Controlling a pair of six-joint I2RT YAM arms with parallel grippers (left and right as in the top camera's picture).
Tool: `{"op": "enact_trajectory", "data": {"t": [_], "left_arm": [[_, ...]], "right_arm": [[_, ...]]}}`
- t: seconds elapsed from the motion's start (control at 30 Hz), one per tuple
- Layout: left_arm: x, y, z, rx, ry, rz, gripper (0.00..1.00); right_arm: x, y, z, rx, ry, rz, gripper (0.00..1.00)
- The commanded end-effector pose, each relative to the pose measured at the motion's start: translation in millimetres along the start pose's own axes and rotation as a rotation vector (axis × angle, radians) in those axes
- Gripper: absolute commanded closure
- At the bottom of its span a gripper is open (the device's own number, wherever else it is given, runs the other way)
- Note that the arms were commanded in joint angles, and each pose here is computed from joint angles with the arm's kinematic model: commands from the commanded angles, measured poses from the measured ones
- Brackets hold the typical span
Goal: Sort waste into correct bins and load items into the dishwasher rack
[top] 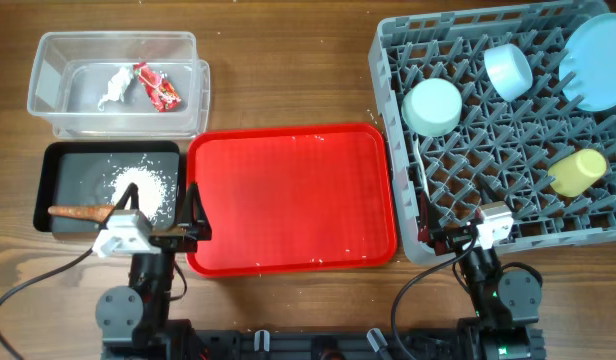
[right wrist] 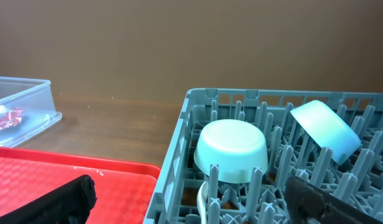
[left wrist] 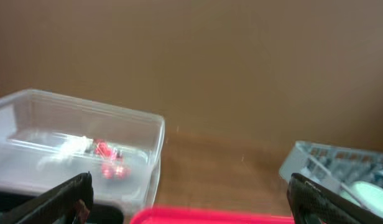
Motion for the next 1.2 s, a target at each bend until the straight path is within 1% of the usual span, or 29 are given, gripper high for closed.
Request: {"op": "enact_trajectory", "data": {"t": [0.0, 0.1, 0.2, 0.3, 1.17], "left_arm": [[-13.9, 4.4, -5.9, 0.002, -0.061, -0.058, 0.0], [-33.2, 8.1, -9.2, 0.006, -0.035, -0.063, 0.0], [-50.3, 11.1, -9.1, 0.017, 0.054, -0.104, 0.0], [-67.5, 10.8, -7.4, -0.001, 0.148, -0.095, 0.0], [-67.4, 10.7, -7.5, -0.001, 0.148, -0.095, 0.0]], "right_arm": [[1.8, -0.5, 0.4, -0.008, -0.012, -0.011, 0.0], [1.7, -0.5, 0.4, -0.008, -0.012, -0.011, 0.0], [1.7, -0.5, 0.4, -0.008, -0.012, -0.011, 0.0], [1.7, -0.5, 0.4, -0.008, -0.012, -0.011, 0.0], [1.8, -0.5, 0.4, -0.008, -0.012, -0.011, 0.0]]}}
Point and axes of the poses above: each gripper's point midway between its finger pads, its own z axis back along the fingers, its own y axis along the line the jaws close on, x = y × z, the point moved 6 cm from there along z, back along the fingers, and after that the axes turned 4 degrees about -z, right-handed, at the moved point
